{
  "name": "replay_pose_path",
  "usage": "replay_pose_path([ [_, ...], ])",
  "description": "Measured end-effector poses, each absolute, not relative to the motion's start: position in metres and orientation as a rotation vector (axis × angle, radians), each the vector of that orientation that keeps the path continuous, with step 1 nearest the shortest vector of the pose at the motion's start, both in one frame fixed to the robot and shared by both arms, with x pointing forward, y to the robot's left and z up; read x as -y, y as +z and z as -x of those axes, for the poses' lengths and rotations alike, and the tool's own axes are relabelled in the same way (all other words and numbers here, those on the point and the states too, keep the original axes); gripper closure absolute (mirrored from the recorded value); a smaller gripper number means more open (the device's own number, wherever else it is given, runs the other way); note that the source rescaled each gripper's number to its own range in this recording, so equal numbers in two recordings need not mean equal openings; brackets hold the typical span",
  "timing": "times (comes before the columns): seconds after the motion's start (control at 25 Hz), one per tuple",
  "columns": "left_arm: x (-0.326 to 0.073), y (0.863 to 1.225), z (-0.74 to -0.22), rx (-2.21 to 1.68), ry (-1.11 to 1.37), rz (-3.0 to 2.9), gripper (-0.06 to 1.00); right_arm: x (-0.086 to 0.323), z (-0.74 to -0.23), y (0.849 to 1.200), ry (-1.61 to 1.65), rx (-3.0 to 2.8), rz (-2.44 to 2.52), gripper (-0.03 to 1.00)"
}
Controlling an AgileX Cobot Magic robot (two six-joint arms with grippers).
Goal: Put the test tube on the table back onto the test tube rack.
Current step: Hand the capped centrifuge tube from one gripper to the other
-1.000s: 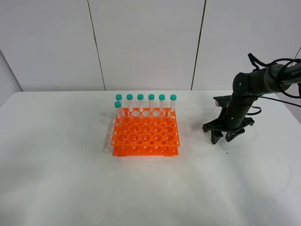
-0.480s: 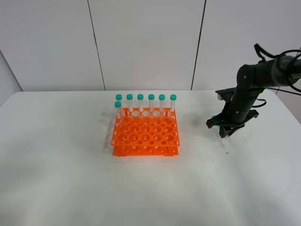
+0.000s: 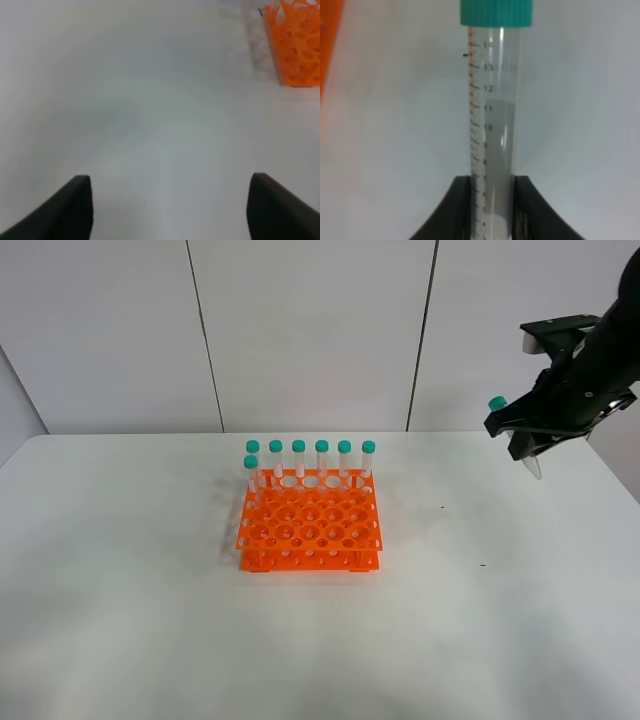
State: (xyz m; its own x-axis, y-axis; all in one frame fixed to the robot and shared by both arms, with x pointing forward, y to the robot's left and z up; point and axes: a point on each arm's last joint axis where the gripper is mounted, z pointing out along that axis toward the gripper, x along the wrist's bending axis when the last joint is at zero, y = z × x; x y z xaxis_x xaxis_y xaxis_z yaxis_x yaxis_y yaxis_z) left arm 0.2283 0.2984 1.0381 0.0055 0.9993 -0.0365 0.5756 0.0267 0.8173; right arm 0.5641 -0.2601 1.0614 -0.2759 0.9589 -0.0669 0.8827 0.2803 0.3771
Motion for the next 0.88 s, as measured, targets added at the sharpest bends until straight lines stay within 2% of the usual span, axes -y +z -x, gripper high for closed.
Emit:
replay_pose_path([
  [0.24,-0.298,1.038,-0.228,-1.646,0.816,-1.624,-0.03,0.265,-0.502,1.061,0.422,-2.268,-1.705,0.96],
  [0.4,-0.298,1.038,-0.228,-1.646,0.816,-1.624,-0.03,0.258,-0.493,1.062,0.609,-2.235,-1.658,0.96],
  [0.76,-0.298,1.038,-0.228,-1.646,0.817,-1.624,-0.03,0.182,-0.488,1.058,0.801,-2.458,-1.085,0.96],
  [0.88,-0.298,1.038,-0.228,-1.646,0.817,-1.624,-0.03,0.17,-0.481,1.047,0.877,-2.492,-1.055,0.96],
])
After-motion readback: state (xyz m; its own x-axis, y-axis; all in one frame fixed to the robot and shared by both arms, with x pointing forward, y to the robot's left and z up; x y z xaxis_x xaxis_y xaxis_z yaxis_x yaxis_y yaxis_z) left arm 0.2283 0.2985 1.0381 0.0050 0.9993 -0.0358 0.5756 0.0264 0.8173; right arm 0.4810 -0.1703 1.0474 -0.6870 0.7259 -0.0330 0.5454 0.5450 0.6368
